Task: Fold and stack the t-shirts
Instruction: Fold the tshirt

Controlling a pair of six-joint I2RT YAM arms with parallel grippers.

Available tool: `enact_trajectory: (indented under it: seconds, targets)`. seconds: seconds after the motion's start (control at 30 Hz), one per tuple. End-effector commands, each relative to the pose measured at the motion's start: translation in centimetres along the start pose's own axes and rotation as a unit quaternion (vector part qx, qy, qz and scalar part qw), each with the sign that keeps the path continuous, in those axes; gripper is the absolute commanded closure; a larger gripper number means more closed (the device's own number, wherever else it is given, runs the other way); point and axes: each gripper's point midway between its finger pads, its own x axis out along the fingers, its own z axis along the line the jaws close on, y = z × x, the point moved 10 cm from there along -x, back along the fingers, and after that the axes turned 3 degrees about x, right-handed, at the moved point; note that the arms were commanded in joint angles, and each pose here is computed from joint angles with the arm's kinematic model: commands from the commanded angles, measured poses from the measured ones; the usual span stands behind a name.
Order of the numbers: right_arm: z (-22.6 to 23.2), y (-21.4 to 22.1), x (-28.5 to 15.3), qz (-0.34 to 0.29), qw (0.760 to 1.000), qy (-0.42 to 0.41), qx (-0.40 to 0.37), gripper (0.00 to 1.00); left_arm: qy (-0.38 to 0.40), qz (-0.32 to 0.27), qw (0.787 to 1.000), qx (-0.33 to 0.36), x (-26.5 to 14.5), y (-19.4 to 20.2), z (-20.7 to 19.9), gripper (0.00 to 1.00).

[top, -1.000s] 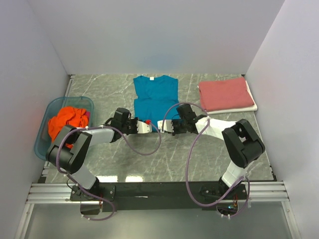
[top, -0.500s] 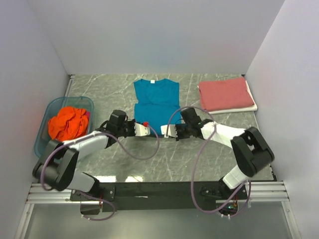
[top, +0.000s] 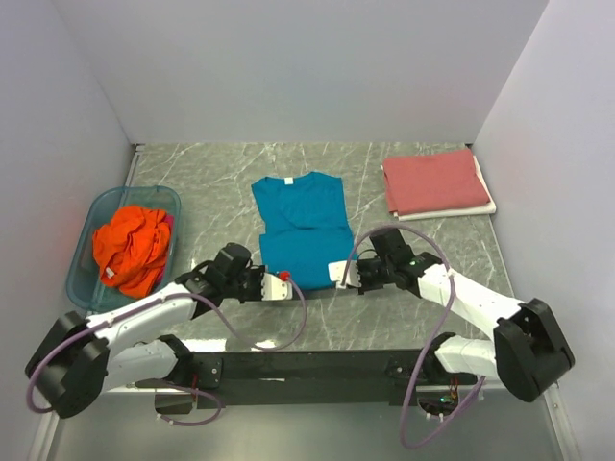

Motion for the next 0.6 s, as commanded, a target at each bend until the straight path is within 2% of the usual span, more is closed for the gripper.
enact_trajectory:
  seconds: [0.0,0.27,0.43,0.57]
  targets:
    - [1.5,0.1,-0.7,-0.003,1.000,-0.016,0.010,1.00,0.013,-0.001,0.999,-0.031,-1.0,-0.3,-1.6,1.00]
    - [2.8,-1.0,-3.2,-0.030,0.999,-0.006,0.018,1.00,0.031,-0.014,0.999,-0.043,-2.2,-1.4,-3.0,1.00]
    - [1.7,-2.2,-4.5,-0.039,0.999,0.024,0.020,1.00,-0.005,-0.023,0.999,-0.028,-3.9,-2.6,-1.9,1.00]
    - [-0.1,-3.3,-5.5,-0.034,0.998,0.050,0.025,1.00,-0.044,-0.008,0.999,-0.001,-4.9,-3.3,-0.4,1.00]
